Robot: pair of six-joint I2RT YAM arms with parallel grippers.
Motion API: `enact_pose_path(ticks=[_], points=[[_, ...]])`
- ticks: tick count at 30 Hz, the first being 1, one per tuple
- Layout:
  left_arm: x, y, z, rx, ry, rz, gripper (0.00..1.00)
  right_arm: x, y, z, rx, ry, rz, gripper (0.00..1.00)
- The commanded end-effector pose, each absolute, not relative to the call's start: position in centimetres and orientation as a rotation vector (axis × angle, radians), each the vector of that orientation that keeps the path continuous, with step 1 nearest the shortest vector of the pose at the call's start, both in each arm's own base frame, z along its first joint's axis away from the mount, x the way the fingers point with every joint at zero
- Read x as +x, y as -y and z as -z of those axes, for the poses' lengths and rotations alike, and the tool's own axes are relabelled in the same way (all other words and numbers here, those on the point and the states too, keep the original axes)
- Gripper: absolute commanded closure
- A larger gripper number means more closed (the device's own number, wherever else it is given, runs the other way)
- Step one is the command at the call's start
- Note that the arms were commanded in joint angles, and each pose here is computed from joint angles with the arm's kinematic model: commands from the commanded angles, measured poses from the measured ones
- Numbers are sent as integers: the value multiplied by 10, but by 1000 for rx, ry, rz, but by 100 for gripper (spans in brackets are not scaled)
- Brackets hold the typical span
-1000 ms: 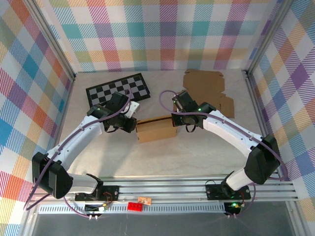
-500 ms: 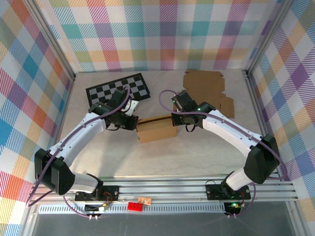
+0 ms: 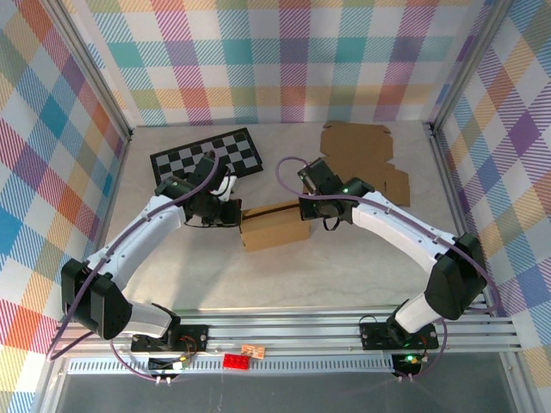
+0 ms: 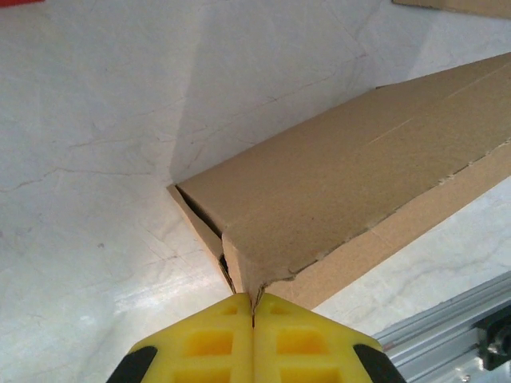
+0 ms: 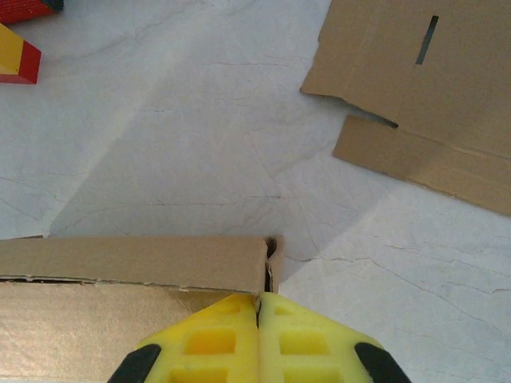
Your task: Fold the paper box
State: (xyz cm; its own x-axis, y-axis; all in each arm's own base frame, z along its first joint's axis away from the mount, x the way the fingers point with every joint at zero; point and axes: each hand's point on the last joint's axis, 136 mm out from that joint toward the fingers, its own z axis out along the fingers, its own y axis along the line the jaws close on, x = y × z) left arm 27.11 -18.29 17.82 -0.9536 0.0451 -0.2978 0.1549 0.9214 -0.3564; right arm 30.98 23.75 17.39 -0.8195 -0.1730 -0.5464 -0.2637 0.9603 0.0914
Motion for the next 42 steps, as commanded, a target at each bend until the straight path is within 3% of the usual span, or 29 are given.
enact_pose_path(ticks=[1, 42], points=[[267, 189, -180, 48, -2854, 626, 100, 296, -236, -157, -337, -2637, -186, 100], [243, 178, -137, 83, -2864, 579, 100, 294, -228, -141, -412, -2566, -152, 100]])
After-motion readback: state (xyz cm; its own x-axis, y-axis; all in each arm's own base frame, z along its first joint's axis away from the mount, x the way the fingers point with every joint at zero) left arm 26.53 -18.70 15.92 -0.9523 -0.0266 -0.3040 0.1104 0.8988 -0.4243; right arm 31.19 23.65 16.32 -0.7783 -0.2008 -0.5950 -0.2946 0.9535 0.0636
